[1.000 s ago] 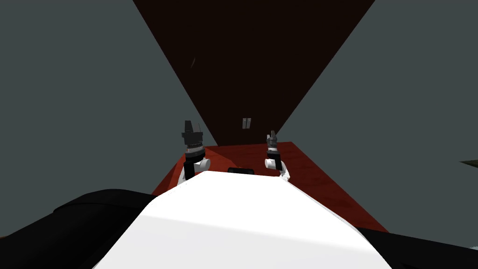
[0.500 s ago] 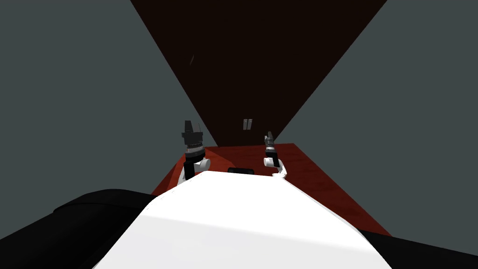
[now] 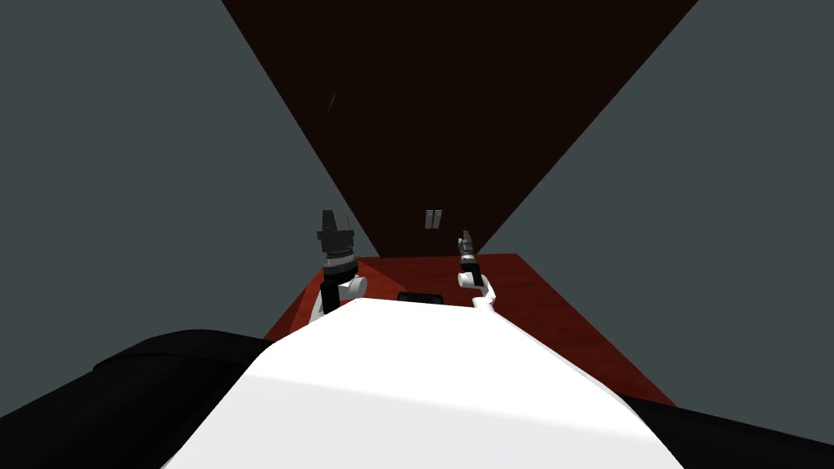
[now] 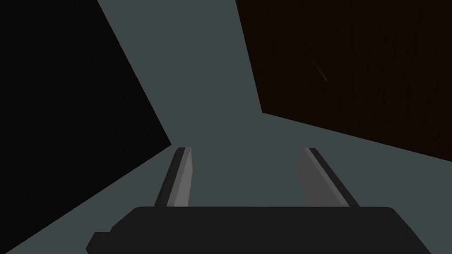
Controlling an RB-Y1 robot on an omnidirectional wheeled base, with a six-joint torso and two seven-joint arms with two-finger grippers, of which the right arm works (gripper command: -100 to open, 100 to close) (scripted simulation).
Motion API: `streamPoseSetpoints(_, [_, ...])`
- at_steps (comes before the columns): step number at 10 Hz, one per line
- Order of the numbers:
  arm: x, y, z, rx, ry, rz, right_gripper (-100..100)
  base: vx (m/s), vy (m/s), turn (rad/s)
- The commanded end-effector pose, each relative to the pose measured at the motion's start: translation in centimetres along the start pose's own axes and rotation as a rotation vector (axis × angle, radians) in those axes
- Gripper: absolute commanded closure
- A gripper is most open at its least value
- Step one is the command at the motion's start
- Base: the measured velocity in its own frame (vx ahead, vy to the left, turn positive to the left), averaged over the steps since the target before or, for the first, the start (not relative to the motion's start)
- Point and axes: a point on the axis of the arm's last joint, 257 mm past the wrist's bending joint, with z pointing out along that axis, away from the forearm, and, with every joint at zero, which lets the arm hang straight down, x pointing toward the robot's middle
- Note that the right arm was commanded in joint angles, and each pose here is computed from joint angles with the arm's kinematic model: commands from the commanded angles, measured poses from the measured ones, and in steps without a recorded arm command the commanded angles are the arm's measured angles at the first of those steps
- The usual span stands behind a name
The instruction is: Pull the door open
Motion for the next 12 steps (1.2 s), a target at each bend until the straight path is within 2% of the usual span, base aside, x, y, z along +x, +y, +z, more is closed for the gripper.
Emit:
streamPoseSetpoints(1, [0.1, -0.8, 0.08, 0.012, 0.002, 0.004, -100, 0.068, 0.000, 0.012])
streamPoseSetpoints(7, [1.1, -5.1, 1.10, 0.108, 0.019, 0.036, -100, 0.082, 0.000, 0.029])
streamPoseSetpoints(8, [1.4, -6.4, 1.36, 0.136, 0.024, 0.046, -100, 0.124, 0.008, 0.051])
streamPoseSetpoints(12, [2.0, -8.6, 1.77, 0.189, 0.032, 0.063, -100, 0.123, 0.001, 0.030])
